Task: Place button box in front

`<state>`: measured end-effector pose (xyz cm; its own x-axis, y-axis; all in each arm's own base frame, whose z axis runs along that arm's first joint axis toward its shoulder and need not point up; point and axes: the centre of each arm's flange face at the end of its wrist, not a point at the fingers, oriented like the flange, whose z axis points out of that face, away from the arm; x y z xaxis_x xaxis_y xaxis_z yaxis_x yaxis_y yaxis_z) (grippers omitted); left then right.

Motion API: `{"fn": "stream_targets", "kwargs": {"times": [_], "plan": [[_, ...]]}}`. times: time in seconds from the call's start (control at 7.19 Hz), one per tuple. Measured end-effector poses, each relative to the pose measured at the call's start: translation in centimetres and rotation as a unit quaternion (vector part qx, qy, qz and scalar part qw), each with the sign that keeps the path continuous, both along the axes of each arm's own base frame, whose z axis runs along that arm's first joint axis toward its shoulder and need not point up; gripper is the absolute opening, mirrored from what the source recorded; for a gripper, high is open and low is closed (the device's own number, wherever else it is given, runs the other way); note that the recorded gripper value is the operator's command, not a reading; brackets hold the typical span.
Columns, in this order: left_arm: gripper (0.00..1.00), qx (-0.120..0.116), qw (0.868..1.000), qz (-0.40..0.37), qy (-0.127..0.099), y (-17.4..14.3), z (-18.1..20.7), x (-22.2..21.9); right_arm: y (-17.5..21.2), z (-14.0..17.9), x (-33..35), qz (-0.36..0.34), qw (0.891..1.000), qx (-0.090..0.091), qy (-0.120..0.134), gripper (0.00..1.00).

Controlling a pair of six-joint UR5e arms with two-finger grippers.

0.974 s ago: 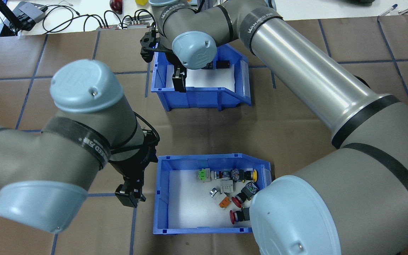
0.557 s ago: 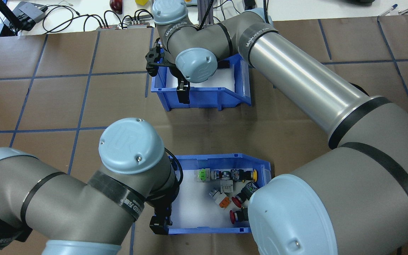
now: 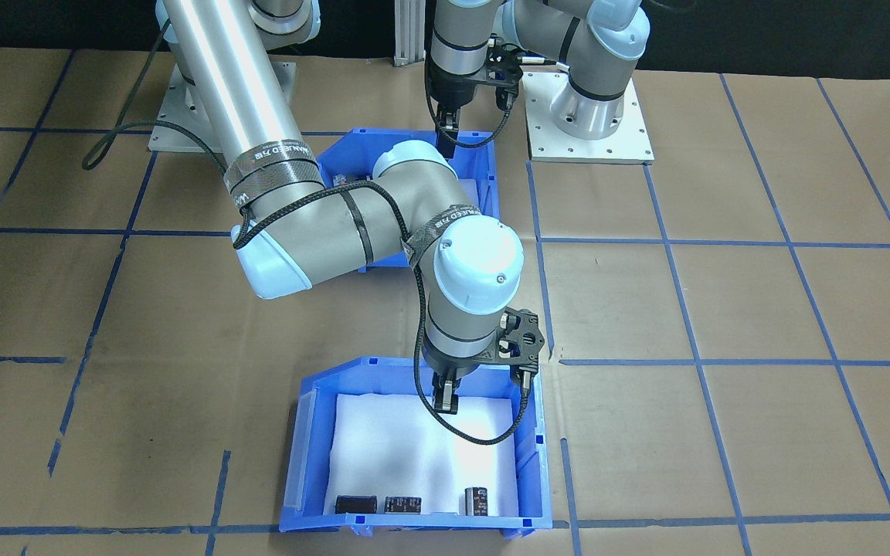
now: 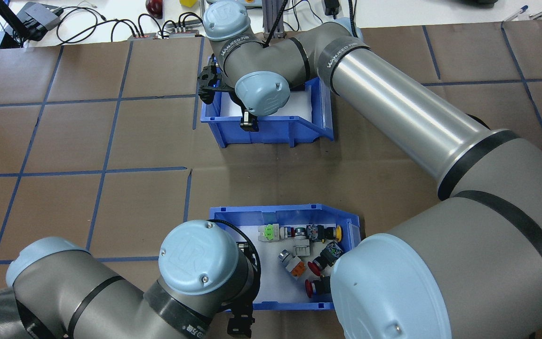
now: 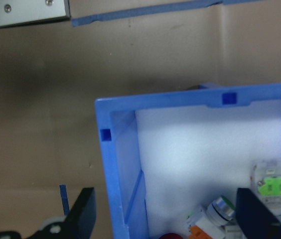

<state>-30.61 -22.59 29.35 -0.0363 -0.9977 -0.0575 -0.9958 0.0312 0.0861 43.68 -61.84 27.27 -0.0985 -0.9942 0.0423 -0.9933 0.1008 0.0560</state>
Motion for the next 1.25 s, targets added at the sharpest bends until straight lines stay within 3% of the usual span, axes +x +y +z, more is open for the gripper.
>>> {"fn": "stream_targets", "kwargs": {"times": [0.42, 0.7, 0.83, 1.11, 1.25], "plan": [[0.97, 0.025, 0.999, 0.021, 0.027, 1.3, -0.8, -0.8, -1.2, 4.9, -1.3, -0.004, 0.999, -0.037, -0.003, 0.08], [0.97, 0.038, 0.999, 0.015, 0.02, 1.8, -1.8, -1.5, -3.1, 7.8, -5.4, 0.007, 0.998, -0.059, 0.035, 0.08], [0.86, 0.046, 0.999, 0.012, 0.013, 1.8, -2.7, -2.0, -4.4, 9.2, -9.1, 0.014, 0.997, -0.059, 0.05, 0.08], [0.54, 0.046, 0.999, 0.008, -0.003, 1.7, -3.7, -2.3, -6.9, 12.1, -18.9, 0.034, 0.996, -0.039, 0.067, 0.08], [0.29, 0.037, 0.999, 0.006, -0.008, 1.5, -3.7, -2.3, -7.6, 13.6, -24.3, 0.044, 0.996, -0.024, 0.071, 0.07]]}}
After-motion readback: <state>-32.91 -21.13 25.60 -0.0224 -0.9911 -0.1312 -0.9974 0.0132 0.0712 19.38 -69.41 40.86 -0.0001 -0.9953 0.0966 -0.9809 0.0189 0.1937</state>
